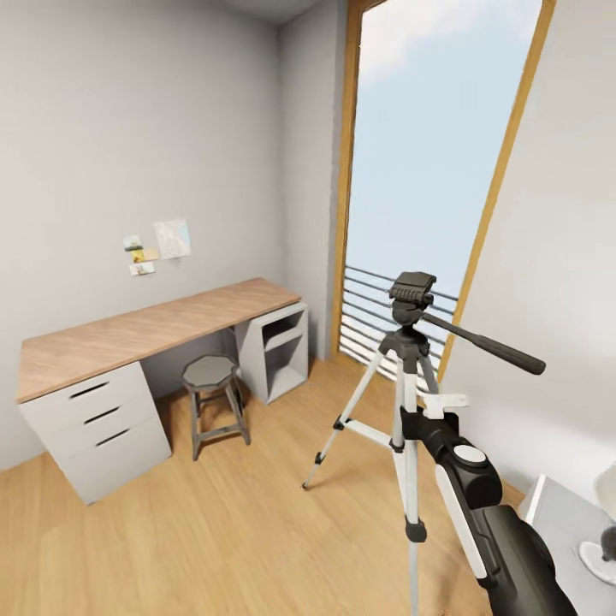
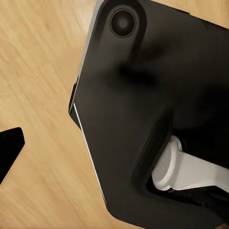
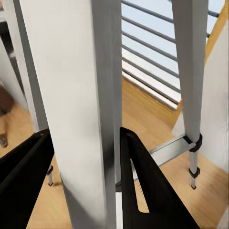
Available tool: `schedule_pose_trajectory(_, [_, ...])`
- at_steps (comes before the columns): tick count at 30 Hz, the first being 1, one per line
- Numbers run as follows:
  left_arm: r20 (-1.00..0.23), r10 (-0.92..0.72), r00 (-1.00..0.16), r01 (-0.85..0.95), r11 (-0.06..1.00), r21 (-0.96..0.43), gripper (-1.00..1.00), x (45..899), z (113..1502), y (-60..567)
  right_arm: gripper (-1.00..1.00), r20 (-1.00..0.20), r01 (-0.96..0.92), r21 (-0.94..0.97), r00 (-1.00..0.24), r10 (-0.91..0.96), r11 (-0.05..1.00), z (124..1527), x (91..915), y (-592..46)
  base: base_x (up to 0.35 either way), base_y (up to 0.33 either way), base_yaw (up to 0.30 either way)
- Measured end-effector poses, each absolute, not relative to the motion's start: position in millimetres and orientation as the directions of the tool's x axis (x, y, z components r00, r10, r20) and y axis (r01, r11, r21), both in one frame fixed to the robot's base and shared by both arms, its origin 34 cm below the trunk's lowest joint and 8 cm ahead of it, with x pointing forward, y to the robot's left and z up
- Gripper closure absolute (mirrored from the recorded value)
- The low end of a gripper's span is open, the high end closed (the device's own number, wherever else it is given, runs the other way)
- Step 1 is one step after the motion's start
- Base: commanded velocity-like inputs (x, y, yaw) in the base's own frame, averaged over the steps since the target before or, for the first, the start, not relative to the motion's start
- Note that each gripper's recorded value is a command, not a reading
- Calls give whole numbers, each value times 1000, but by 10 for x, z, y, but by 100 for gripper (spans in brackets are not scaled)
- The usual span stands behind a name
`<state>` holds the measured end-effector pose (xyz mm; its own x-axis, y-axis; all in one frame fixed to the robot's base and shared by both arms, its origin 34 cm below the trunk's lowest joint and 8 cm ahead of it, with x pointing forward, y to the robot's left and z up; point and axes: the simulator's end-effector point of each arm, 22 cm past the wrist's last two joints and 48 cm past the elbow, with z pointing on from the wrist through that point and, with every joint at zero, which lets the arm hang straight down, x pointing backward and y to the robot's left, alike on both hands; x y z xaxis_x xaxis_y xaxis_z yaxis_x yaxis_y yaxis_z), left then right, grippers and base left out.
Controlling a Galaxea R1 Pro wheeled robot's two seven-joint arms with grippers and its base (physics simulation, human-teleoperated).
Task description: Attach the digital camera to the camera tripod in the bedroom.
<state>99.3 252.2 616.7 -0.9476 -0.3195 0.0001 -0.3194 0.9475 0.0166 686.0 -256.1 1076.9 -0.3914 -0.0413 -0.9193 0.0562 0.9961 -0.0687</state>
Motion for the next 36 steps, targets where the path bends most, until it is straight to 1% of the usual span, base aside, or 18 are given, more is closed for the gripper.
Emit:
schedule_pose_trajectory(4, [0,-319,-948,-319,948,17,-100,992,6167,2522,100,-919,57,-71,-392,-43,996,10767,6859,-2565,0,0,-202])
schedule_pose_trajectory(9, [0,-319,-948,-319,948,17,-100,993,6167,2523,100,-919,56,-70,-393,-43,996,10766,6859,-2561,0,0,-72])
schedule_pose_trajectory(36, [-1,-319,-948,-319,948,17,-100,995,6167,2523,100,-918,20,-18,-397,-8,1000,10743,6858,-2420,0,0,-4])
